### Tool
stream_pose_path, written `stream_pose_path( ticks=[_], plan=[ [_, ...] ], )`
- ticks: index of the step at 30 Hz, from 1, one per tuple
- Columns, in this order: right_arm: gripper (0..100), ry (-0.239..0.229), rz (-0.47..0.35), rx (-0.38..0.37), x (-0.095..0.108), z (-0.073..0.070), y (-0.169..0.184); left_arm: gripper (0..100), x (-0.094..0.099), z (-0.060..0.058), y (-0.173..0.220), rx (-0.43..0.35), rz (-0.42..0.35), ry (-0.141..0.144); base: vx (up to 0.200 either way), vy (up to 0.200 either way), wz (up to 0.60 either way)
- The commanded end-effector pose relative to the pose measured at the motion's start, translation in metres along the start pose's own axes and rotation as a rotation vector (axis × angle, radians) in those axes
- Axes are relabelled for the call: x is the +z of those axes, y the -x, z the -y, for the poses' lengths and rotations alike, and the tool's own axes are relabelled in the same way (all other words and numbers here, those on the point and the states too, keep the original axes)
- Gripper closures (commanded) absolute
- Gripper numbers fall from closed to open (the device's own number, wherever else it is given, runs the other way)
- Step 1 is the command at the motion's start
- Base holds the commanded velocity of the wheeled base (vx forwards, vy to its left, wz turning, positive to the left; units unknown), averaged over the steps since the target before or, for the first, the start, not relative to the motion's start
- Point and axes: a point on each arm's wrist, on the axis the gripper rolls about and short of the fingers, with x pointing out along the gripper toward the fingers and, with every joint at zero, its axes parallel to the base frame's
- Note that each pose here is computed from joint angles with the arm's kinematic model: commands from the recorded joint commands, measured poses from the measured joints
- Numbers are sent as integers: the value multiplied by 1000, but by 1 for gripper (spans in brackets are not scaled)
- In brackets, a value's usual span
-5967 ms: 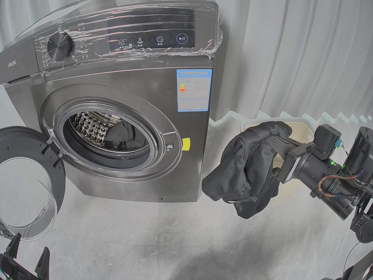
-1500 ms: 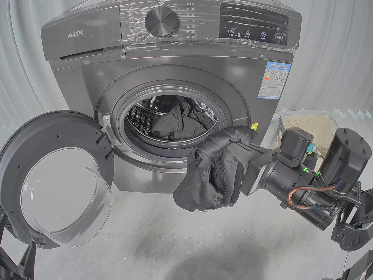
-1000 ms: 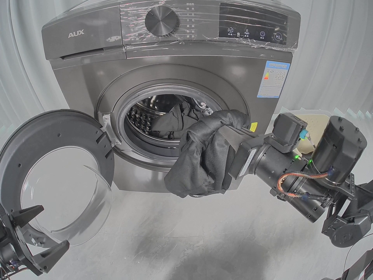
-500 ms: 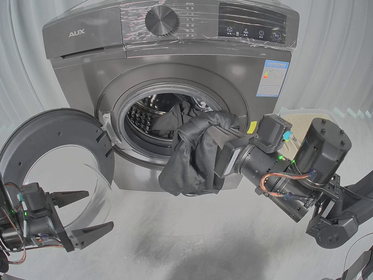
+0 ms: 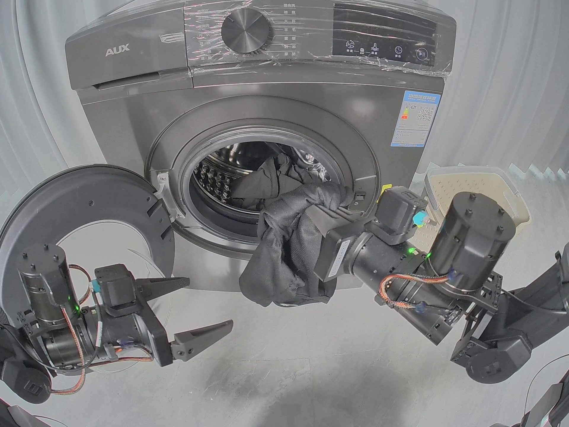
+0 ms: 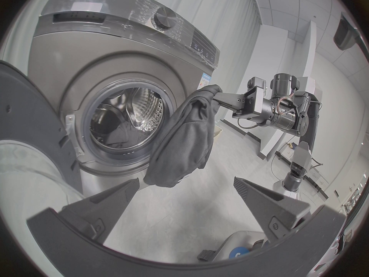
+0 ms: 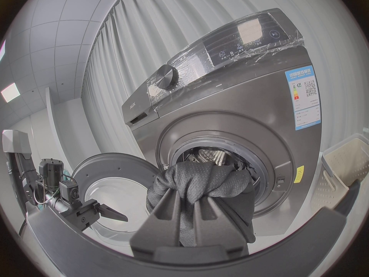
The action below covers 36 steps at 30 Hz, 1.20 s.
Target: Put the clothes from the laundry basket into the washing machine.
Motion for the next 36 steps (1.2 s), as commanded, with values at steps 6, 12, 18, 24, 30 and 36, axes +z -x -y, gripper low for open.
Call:
stream_pose_path(
  ticks=[6,12,18,24,30,36],
  plan=[
    [100,5,-14,-5,-16,0,-13,0,-5,4,-27,-57,-31,16,0,0,0],
    [100,6,-9,-3,-21,-2,-20,0,-4,2,-45,-50,-21,8,0,0,0],
    [100,5,-10,-5,-21,-2,-20,0,1,-5,-74,7,40,9,0,0,0],
    [100,5,-10,-3,-21,-2,-19,0,-7,-9,-100,73,84,1,0,0,0],
    [100,5,-12,-3,-21,-2,-19,0,-9,-11,-115,126,131,8,0,0,0],
    [100,4,3,-1,-20,-3,-19,0,-3,-14,-120,178,173,7,0,0,0]
  ],
)
